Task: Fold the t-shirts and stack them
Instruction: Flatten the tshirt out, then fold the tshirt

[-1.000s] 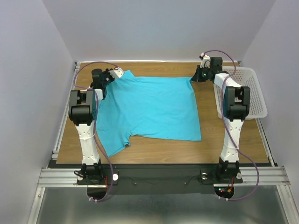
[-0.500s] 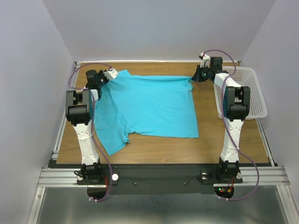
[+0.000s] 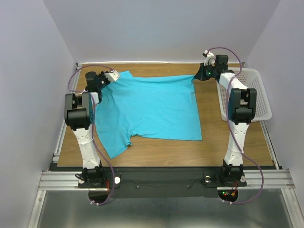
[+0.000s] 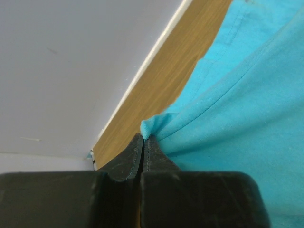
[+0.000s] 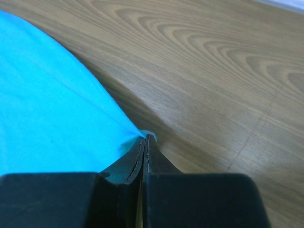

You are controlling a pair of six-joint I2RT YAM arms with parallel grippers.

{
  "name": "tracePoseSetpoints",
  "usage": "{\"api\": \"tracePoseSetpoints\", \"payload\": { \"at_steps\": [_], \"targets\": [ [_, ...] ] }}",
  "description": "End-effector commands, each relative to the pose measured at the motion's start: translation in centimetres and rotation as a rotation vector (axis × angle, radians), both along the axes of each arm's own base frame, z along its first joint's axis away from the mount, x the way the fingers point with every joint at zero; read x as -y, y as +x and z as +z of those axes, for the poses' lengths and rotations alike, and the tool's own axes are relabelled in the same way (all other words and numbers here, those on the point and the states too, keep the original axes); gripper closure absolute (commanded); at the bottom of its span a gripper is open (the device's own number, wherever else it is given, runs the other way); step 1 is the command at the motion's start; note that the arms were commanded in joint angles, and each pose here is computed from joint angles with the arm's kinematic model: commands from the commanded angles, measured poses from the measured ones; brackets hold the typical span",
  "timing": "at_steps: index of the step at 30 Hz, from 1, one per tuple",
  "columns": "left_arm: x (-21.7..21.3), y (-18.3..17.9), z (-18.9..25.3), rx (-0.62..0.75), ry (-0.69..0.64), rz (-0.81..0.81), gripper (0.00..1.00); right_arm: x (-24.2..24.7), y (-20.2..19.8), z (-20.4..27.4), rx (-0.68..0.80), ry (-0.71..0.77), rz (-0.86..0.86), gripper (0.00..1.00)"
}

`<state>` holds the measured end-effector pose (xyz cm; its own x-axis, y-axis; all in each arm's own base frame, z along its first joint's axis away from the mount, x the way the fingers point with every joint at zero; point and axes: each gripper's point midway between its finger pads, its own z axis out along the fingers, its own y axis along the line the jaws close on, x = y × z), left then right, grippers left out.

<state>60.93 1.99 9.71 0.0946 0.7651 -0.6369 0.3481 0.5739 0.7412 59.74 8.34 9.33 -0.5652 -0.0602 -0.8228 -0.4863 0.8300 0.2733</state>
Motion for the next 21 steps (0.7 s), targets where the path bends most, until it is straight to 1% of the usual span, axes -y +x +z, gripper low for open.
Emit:
{"api": "tracePoseSetpoints", "payload": {
  "at_steps": [1, 5, 12, 17, 21],
  "targets": [
    [0.0, -0.2, 8.1, 0.202, -0.015, -0.026, 1.00, -0.7, 0.2, 6.8, 0.164, 0.013, 0.066, 0.99],
    [0.6, -1.1, 9.6, 0.241, -0.025, -0.055, 1.00, -1.3, -0.8, 7.8, 0.196, 0.010, 0.127, 0.99],
    [0.3, -2.2, 9.8, 0.252, -0.021, -0.054, 1.00, -1.7, -2.5, 8.3, 0.219, 0.002, 0.186, 0.99],
    [0.2, -2.7, 10.2, 0.261, 0.002, -0.057, 0.99, -1.8, -3.1, 8.8, 0.236, -0.007, 0.205, 0.99],
    [0.2, -3.0, 9.7, 0.246, 0.025, -0.054, 0.99, -1.6, -3.4, 8.5, 0.232, -0.028, 0.191, 0.99]
  ]
}}
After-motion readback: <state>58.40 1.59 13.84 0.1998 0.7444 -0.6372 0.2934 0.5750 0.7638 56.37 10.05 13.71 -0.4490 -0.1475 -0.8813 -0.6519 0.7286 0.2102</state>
